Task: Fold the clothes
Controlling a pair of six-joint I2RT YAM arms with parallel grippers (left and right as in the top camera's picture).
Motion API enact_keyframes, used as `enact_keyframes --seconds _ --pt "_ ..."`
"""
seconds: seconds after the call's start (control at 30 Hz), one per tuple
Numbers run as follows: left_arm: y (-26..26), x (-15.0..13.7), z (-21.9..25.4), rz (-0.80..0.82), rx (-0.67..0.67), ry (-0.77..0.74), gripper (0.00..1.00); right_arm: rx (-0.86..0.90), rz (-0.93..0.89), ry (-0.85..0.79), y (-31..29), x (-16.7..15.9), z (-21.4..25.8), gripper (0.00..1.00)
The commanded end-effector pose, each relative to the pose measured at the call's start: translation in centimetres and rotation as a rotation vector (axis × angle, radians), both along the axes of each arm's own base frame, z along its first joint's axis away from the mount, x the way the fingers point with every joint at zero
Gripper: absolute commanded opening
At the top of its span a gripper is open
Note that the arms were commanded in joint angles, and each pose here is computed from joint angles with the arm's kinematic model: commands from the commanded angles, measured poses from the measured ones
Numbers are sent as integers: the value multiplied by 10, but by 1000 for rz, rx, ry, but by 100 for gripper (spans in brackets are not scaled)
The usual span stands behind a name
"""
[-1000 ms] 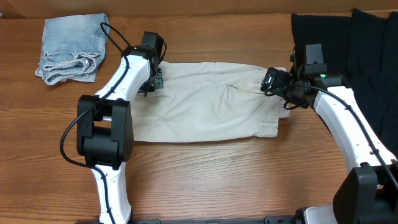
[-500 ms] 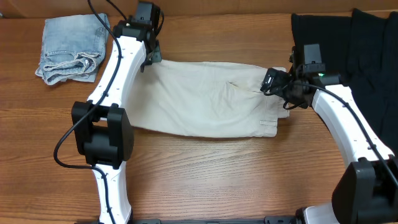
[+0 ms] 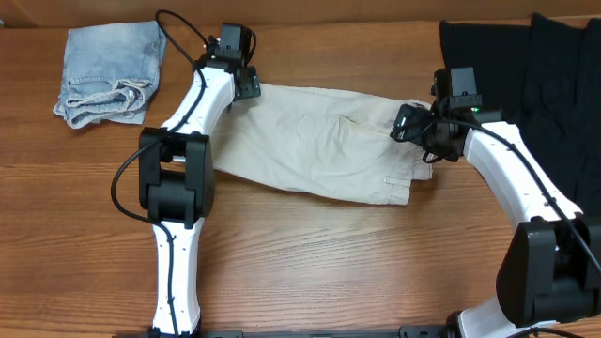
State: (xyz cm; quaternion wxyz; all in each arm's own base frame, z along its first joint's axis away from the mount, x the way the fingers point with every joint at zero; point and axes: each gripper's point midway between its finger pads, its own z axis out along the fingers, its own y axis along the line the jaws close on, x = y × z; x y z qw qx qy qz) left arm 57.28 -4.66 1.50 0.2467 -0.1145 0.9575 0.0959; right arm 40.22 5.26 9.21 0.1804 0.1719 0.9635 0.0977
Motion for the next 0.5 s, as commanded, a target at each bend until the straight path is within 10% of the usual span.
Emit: enact_keyframes --seconds 0.0,0.47 --pt "11 -14 -10 -32 40 90 100 1 -2 -17 0 3 3 96" --pt "25 -41 170 -40 -35 -32 100 -1 -2 -15 -1 3 3 100"
